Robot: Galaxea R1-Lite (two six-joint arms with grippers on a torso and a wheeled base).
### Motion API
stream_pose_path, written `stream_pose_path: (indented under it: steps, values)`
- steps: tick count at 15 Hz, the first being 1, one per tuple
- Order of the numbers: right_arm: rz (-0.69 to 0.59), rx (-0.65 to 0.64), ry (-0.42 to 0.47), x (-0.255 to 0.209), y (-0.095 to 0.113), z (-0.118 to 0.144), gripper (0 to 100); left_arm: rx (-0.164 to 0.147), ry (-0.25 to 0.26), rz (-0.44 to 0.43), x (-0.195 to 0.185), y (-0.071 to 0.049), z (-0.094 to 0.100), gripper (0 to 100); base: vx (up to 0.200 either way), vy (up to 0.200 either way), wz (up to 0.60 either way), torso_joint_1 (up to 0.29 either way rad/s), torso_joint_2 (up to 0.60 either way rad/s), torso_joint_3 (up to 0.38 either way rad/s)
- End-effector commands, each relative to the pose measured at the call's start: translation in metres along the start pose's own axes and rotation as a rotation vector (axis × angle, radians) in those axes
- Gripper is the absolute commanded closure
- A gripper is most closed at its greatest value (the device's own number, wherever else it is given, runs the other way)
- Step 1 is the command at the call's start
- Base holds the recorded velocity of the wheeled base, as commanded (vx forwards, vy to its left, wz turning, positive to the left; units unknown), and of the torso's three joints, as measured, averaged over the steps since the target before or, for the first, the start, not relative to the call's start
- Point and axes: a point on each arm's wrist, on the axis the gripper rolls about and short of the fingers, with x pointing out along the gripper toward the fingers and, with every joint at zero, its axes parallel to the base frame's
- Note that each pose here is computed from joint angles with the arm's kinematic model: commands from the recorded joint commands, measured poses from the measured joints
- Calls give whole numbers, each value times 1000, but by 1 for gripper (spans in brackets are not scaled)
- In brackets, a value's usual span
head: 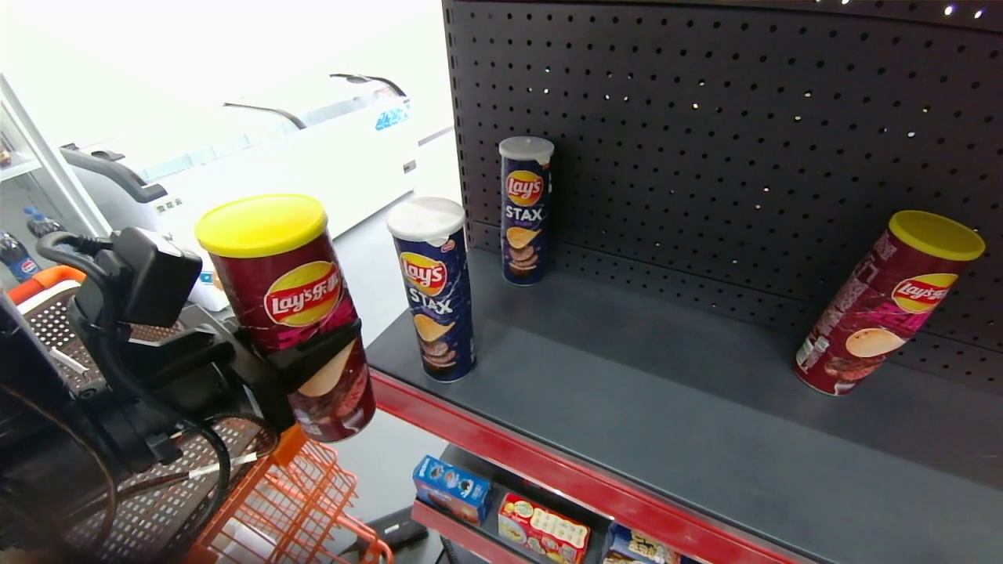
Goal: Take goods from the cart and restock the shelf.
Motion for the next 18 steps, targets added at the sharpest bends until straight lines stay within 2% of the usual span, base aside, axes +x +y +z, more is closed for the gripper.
stream_pose_path:
  steps: [1,3,5,9,11,14,16,18]
  values:
    - [1,0,1,0,0,0,0,-2,4,-19,0,-4,-2,100,0,0,0,0,0,0]
    - [1,0,1,0,0,0,0,-8,12,-87,1,-15,-5,100,0,0,0,0,0,0]
    - [1,0,1,0,0,0,0,-3,-1,-141,7,-18,-2,100,0,0,0,0,0,0]
    - [1,0,1,0,0,0,0,-15,35,-193,16,-25,-9,100,0,0,0,0,0,0]
    - [1,0,1,0,0,0,0,-17,41,-257,17,-39,-10,100,0,0,0,0,0,0]
    - [7,-5,1,0,0,0,0,-19,52,-312,23,-51,-12,100,0,0,0,0,0,0]
    - [7,-5,1,0,0,0,0,-22,64,-315,28,-52,-15,100,0,0,0,0,0,0]
    - [8,-3,1,0,0,0,0,-20,45,-310,39,-50,-9,100,0,0,0,0,0,0]
